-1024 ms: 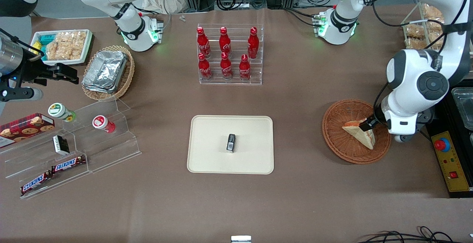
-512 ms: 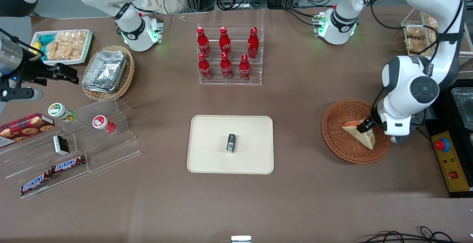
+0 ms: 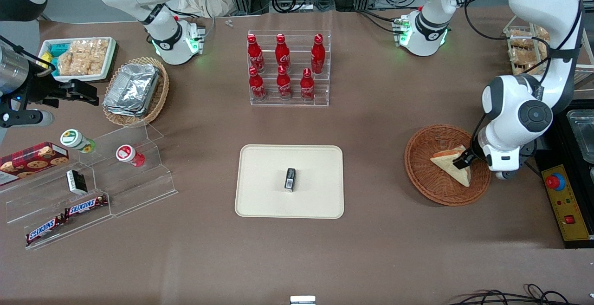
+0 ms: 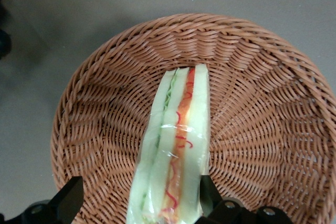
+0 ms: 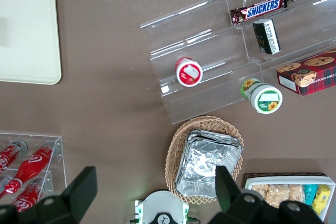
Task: Place sandwich from basket to tray
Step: 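Lower the open left gripper around the sandwich's edge, then close the left gripper on the sandwich and lift it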
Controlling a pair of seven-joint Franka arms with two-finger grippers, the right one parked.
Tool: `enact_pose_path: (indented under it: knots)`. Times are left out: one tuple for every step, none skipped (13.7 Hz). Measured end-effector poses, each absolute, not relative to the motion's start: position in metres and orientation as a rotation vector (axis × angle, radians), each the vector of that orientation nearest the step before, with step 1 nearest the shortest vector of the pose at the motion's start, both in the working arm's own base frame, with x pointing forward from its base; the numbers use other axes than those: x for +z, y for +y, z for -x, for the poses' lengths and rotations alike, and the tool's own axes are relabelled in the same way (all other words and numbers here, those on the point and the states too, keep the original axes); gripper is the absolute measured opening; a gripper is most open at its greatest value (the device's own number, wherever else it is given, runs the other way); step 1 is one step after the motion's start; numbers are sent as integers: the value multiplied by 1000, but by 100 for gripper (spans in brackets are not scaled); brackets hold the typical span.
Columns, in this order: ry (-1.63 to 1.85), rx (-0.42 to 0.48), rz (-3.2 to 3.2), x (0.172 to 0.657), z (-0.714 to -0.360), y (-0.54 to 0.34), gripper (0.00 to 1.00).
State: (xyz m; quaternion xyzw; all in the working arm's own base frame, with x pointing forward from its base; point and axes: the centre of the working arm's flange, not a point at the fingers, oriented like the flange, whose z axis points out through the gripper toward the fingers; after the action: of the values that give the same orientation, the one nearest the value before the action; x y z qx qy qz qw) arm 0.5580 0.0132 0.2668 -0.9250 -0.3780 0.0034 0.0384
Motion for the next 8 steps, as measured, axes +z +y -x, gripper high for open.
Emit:
enact_pose_path:
  knots:
    - [-1178, 7, 2832, 262, -559, 12, 100]
    - [-1209, -1, 2823, 258, -560, 11, 100]
    - [-1230, -5, 2817, 253, -560, 9, 100]
    - [-1243, -3, 2812, 249, -560, 7, 100]
    - [-1252, -3, 2809, 246, -561, 6, 98]
    - [-1271, -8, 2802, 246, -561, 5, 96]
    - [-1297, -16, 2792, 248, -563, 5, 87]
    - [-1317, -23, 2786, 249, -564, 4, 74]
